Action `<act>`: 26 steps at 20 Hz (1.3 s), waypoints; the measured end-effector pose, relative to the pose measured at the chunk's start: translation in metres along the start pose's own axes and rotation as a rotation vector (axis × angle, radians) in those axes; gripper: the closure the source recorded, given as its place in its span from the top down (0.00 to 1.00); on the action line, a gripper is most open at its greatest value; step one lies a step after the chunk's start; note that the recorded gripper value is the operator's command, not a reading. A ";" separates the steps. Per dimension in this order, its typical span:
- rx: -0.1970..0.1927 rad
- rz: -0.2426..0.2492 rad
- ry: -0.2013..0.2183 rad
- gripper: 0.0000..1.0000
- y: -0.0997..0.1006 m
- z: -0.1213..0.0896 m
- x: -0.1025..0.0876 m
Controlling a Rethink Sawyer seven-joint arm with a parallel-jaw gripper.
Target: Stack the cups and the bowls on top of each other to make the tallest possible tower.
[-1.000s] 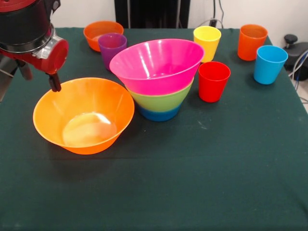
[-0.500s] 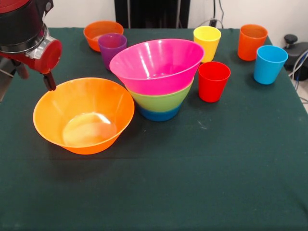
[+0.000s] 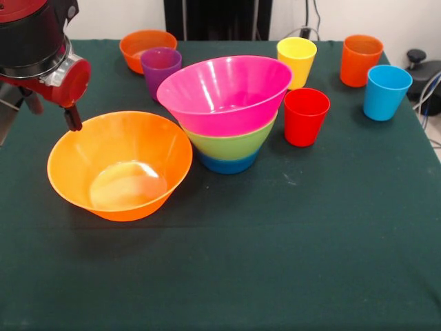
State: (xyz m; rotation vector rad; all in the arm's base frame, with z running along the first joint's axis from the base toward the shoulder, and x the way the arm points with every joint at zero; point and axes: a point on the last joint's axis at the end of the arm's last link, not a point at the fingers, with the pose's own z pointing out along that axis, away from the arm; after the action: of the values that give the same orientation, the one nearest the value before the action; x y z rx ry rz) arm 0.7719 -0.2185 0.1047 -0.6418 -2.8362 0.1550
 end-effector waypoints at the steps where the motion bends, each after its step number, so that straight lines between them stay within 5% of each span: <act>1: 0.000 0.000 -0.003 1.00 0.000 0.000 0.000; 15: -0.001 -0.004 -0.087 1.00 0.001 0.006 -0.011; 26: -0.006 -0.010 -0.106 1.00 0.006 0.020 -0.011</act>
State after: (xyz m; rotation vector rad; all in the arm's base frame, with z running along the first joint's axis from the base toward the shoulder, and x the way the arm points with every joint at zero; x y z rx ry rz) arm 0.7791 -0.2194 0.0818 -0.6381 -2.9418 0.1835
